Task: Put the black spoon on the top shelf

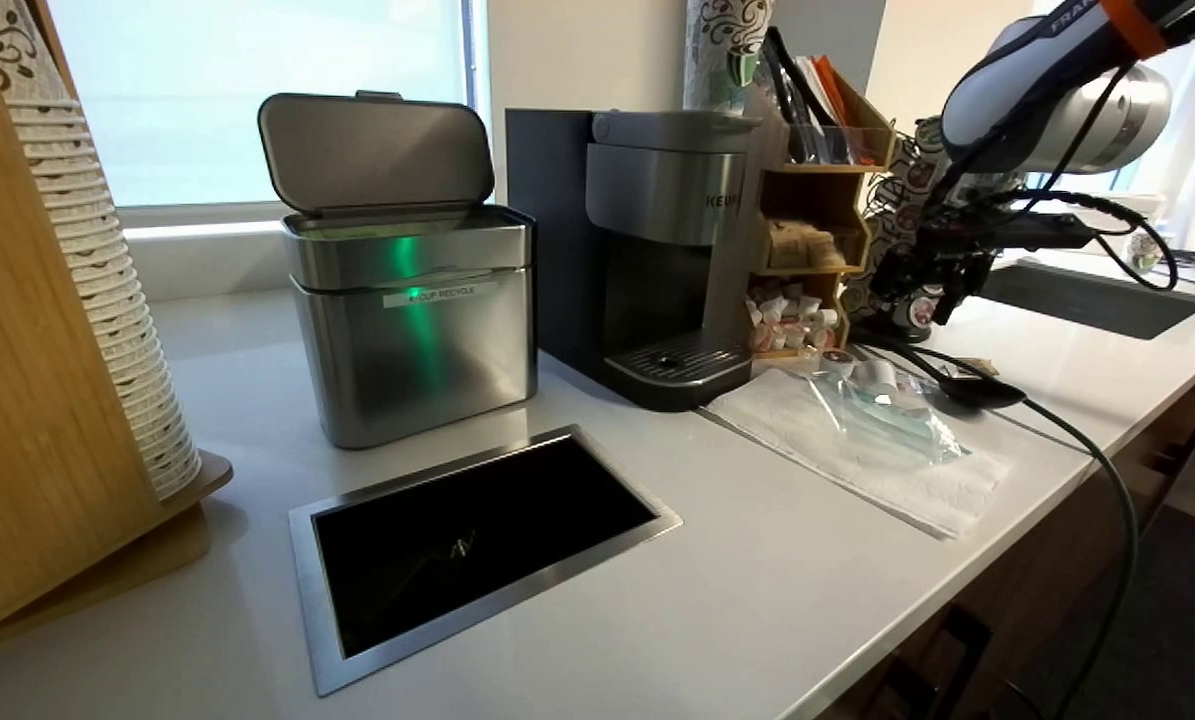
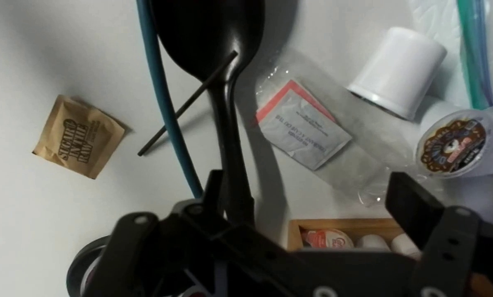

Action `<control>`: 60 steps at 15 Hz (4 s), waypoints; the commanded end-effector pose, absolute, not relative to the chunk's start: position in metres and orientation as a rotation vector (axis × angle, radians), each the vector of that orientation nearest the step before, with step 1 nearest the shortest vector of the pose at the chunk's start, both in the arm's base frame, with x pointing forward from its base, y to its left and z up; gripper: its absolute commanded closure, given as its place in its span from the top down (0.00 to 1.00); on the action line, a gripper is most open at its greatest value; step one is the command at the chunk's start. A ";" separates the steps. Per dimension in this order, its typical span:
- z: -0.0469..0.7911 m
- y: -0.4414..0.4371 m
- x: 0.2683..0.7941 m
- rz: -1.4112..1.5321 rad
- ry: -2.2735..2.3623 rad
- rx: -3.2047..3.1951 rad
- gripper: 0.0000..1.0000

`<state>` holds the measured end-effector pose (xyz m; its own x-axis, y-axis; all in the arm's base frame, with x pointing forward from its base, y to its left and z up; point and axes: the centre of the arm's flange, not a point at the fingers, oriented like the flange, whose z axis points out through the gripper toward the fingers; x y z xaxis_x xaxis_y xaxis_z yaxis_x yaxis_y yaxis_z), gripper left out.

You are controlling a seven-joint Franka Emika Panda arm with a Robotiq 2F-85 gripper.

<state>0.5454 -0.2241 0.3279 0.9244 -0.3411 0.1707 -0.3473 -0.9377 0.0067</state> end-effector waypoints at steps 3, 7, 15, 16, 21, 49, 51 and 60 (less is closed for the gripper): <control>0.302 -0.252 0.540 0.145 -0.454 3.040 1.00; 0.290 -0.254 0.544 0.134 -0.431 3.067 1.00; 0.275 -0.245 0.559 0.102 -0.455 3.130 1.00; 0.273 -0.245 0.562 0.102 -0.488 3.142 1.00; 0.271 -0.250 0.568 0.124 -0.571 3.127 1.00; 0.267 -0.261 0.566 0.160 -0.591 3.040 0.33; 0.269 -0.260 0.565 0.178 -0.587 3.037 0.18; 0.306 -0.242 0.561 0.330 -0.512 3.071 0.05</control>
